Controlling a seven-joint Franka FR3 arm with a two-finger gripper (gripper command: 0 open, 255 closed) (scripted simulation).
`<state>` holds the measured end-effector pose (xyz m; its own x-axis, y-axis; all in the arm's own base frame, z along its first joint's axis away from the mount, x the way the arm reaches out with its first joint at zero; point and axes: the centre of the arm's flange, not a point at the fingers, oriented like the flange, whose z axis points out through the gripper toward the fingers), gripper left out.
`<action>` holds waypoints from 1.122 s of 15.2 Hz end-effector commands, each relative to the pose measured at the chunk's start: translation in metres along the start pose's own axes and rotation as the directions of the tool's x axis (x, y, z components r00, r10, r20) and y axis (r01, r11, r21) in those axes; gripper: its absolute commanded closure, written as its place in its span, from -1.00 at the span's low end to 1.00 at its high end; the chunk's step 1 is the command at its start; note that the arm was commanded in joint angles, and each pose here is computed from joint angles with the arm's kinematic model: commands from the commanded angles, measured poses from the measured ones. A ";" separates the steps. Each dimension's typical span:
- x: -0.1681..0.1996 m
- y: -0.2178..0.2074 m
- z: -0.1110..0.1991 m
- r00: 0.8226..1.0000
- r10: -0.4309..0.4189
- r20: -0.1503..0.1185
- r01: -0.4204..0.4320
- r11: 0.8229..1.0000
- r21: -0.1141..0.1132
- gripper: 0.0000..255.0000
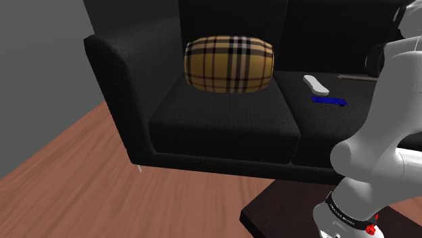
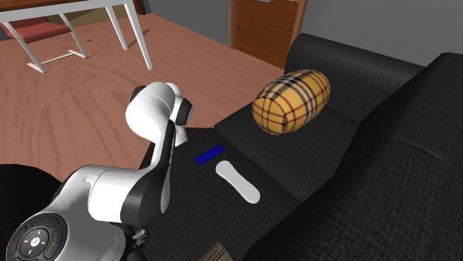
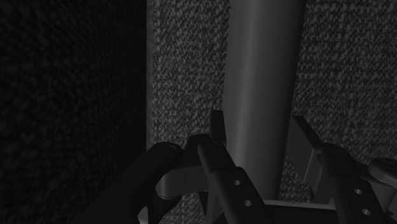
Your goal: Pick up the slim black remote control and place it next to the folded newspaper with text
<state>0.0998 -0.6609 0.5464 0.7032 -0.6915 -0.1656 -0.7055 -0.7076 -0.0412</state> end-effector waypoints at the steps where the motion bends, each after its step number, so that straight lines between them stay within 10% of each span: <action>1: 0.002 0.001 0.011 1.000 0.000 0.000 0.000 1.000 -0.001 1.00; 12: 0.005 0.002 0.030 1.000 0.000 0.000 0.000 1.000 -0.001 1.00; 13: 0.005 0.003 0.027 1.000 0.000 -0.001 0.000 1.000 -0.001 -1.00; 17: 0.006 0.000 0.026 1.000 0.000 -0.001 0.000 1.000 -0.001 -1.00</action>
<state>0.1029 -0.6590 0.5270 0.7060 -0.6911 -0.1550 -0.7033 -0.7099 -0.0382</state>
